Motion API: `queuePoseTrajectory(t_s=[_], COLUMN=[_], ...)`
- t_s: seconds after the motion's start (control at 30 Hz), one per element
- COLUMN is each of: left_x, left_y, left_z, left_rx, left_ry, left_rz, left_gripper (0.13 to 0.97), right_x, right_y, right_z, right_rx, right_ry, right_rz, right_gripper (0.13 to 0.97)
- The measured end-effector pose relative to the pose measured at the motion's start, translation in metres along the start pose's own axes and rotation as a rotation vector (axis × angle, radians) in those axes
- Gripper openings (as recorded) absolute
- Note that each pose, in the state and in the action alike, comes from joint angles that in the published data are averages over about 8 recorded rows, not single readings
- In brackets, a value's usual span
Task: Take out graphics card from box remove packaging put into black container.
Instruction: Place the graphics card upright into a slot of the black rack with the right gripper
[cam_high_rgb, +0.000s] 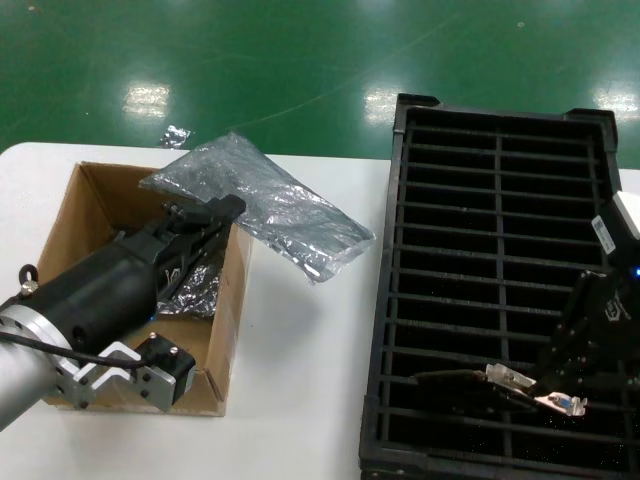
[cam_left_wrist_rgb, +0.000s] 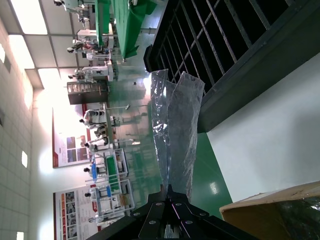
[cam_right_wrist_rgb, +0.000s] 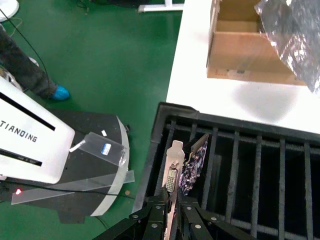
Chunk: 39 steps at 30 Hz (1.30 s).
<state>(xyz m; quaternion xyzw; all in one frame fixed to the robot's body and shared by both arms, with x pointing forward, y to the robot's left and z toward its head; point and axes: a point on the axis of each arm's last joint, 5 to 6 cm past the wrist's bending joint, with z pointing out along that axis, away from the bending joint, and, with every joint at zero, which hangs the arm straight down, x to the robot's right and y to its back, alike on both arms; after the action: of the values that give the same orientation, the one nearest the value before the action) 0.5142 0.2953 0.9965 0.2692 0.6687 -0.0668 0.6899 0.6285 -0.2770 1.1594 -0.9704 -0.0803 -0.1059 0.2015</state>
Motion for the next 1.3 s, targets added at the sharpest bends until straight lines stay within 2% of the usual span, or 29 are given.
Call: queuePoseTrajectory(t_s=[0.63, 1.3], left_x=[0.0, 0.0], left_y=[0.0, 0.0], left_z=[0.0, 0.0], left_rx=[0.0, 0.0], left_ry=[0.0, 0.0], left_rz=[0.0, 0.0], left_gripper=[0.139, 0.139], right_x=[0.014, 0.006], right_y=[0.011, -0.004], right_z=[0.005, 0.0], right_rx=[-0.053, -0.094], right_ry=[0.019, 0.038], right_rz=[0.03, -0.041], right_gripper=[0.158, 0.158])
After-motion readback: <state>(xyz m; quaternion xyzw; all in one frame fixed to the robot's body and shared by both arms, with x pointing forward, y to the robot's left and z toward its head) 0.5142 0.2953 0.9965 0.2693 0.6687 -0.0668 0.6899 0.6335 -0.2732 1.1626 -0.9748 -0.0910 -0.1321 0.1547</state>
